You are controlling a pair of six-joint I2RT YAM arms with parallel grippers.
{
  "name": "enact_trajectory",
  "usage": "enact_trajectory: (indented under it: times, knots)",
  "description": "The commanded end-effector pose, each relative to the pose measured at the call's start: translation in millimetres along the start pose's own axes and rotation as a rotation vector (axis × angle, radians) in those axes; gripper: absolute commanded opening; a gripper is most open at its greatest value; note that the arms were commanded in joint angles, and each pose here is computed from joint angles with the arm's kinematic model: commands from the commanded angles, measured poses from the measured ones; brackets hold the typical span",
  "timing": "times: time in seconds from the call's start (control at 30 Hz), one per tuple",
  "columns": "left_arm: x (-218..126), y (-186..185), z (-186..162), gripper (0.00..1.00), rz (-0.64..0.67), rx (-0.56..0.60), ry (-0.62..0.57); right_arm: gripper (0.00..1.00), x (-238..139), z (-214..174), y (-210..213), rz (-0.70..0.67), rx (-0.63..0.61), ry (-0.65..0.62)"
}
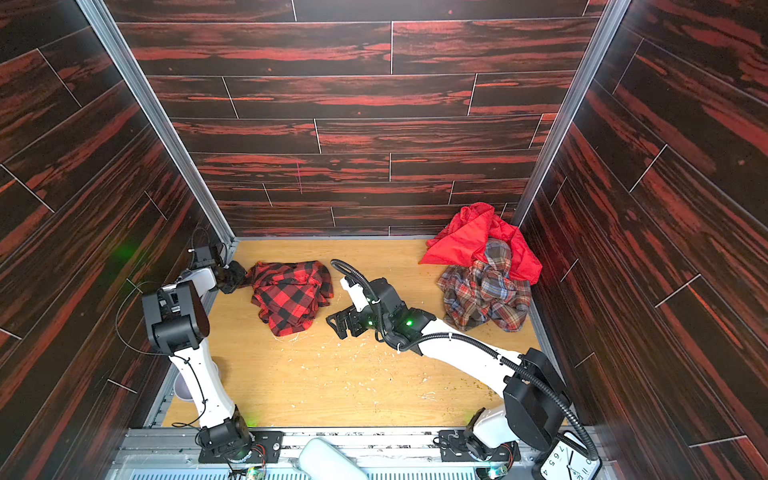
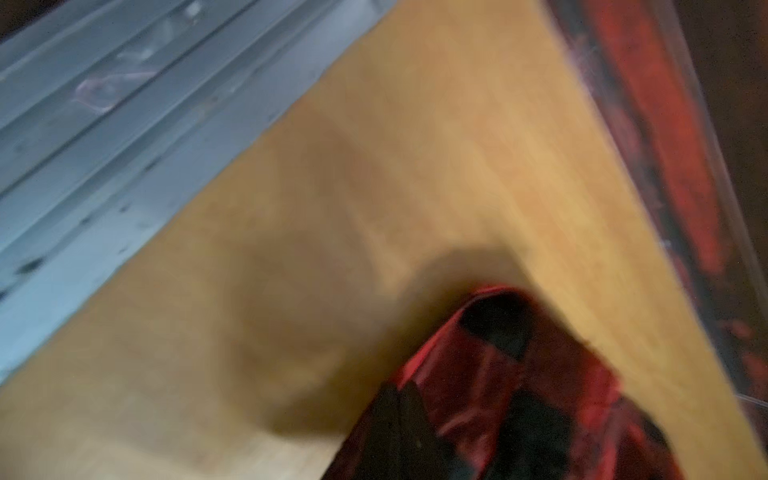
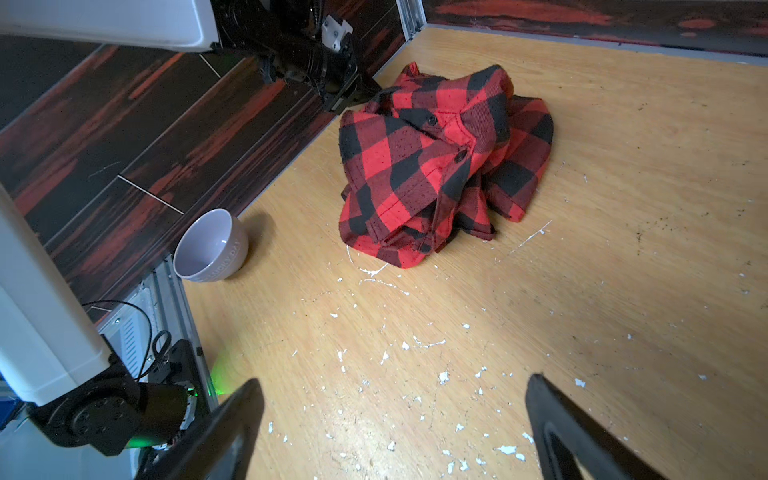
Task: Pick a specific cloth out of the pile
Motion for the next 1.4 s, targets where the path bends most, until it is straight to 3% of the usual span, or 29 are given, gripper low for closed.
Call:
enact_trajectory:
  times: [0.0, 0.2, 0.37, 0.4, 0.47, 0.6, 0.77, 1.07, 1.27, 1.37]
  knots:
    - [-47, -41, 35, 0.00, -0.136, 0.103, -0.160, 0.99, -1, -4, 1, 0.001, 0.017, 0.000]
    - [-80, -56, 36, 0.00, -0.187, 0.165, -0.204, 0.99, 2, -8, 2, 0.030, 0.030, 0.008]
    - [-89, -54, 29, 0.00, -0.169, 0.124, -0.207, 0.99, -1, -8, 4, 0.039, 0.031, 0.004]
    - [-86, -49, 25, 0.06, -0.138, 0.093, -0.174, 0.99, -1, -9, 4, 0.040, 0.031, 0.003]
    - [-74, -39, 12, 0.37, -0.096, 0.053, -0.085, 0.99, -1, -11, 3, 0.039, 0.035, 0.003]
    - [-47, -20, -14, 0.56, -0.056, -0.075, 0.049, 0.99, -2, -12, 3, 0.043, 0.039, 0.003]
    - [-28, -12, -23, 0.58, -0.082, -0.195, 0.035, 0.99, -1, -11, 3, 0.038, 0.032, 0.003]
    - [-6, 3, -30, 0.65, -0.015, -0.280, 0.046, 0.99, 2, -10, 0, 0.016, 0.026, 0.004]
    - [-49, -6, -43, 0.70, 0.017, -0.306, -0.021, 0.99, 9, -8, 0, 0.019, 0.015, 0.004]
    - [-46, 1, -56, 0.71, 0.007, -0.380, -0.023, 0.99, 16, -8, 2, 0.040, 0.020, 0.018]
Point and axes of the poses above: each gripper's point midway between its finger pads, its own x axis out along the fingers, its own y axis along the line the jaws close on, z = x × y, the point moved 6 cm from there along -x, back along the fingers, and after that the axes turned 6 degrees about x, right-handed, at the moved point
